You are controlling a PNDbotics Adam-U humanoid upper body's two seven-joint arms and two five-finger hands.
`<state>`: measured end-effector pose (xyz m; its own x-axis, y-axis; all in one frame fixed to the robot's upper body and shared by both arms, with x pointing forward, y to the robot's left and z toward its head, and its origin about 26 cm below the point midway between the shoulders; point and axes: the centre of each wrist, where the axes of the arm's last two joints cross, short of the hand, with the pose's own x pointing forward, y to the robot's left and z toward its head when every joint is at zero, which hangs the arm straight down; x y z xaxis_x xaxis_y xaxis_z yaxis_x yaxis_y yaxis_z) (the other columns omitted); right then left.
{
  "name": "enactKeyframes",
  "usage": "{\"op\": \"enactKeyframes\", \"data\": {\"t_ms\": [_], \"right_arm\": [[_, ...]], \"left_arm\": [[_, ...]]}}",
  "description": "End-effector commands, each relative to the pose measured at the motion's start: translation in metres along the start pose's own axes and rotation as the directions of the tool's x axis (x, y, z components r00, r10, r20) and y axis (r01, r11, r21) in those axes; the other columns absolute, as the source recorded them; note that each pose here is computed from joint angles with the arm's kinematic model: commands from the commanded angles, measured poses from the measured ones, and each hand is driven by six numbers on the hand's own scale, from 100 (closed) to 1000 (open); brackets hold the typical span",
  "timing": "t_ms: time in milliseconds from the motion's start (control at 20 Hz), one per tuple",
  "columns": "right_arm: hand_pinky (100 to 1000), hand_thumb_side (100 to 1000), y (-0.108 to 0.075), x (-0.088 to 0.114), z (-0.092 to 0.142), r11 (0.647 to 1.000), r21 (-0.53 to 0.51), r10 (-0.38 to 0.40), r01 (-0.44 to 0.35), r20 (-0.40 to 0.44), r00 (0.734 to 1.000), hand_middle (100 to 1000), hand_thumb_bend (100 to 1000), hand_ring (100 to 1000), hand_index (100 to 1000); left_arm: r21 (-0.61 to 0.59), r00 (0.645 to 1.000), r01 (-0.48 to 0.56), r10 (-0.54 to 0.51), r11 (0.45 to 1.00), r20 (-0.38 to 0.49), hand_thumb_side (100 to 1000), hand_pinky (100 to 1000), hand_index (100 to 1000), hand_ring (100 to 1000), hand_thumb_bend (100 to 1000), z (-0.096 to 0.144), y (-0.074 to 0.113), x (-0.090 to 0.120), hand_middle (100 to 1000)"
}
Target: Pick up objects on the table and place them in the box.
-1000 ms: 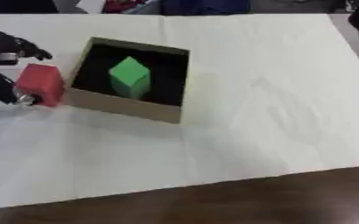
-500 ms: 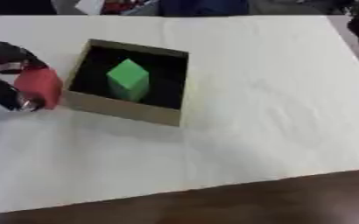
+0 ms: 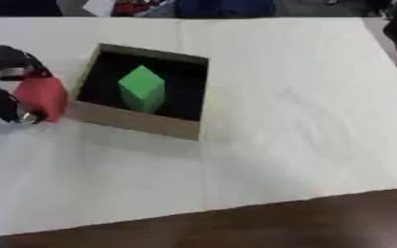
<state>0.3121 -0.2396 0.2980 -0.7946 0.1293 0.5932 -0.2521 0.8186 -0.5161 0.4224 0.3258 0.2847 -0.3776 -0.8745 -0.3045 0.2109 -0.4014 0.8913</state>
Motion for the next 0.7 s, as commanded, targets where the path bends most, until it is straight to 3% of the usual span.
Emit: {"op": "enactKeyframes", "data": {"t_ms": [50, 350, 450, 700], "right_arm": [[1000, 1000, -0.003, 0.007, 0.0, 1.0, -0.003, 0.01, -0.01, 0.018, 1.0, 839, 100, 864, 1000], [1000, 1000, -0.003, 0.005, 0.001, 1.0, -0.009, 0.006, -0.006, 0.011, 1.0, 839, 100, 864, 1000], [1000, 1000, -0.003, 0.005, 0.001, 1.0, -0.009, 0.003, -0.003, 0.01, 1.0, 839, 100, 864, 1000], [1000, 1000, -0.002, 0.005, 0.001, 1.0, -0.005, 0.0, 0.0, 0.007, 1.0, 839, 100, 864, 1000]], "left_arm": [[0.063, 0.999, 0.024, -0.022, 0.998, -0.023, 419, 645, 809, 762, 100, 0.014, 0.018, -0.003, 592], [0.281, 0.998, 0.053, -0.055, 0.958, 0.0, 469, 596, 781, 734, 100, 0.036, 0.06, 0.014, 563], [0.369, 0.998, 0.055, -0.067, 0.928, 0.021, 470, 594, 785, 736, 100, 0.042, 0.074, 0.027, 567], [0.502, 0.988, 0.075, -0.134, 0.861, 0.082, 483, 596, 787, 737, 100, 0.048, 0.091, 0.066, 570]]}}
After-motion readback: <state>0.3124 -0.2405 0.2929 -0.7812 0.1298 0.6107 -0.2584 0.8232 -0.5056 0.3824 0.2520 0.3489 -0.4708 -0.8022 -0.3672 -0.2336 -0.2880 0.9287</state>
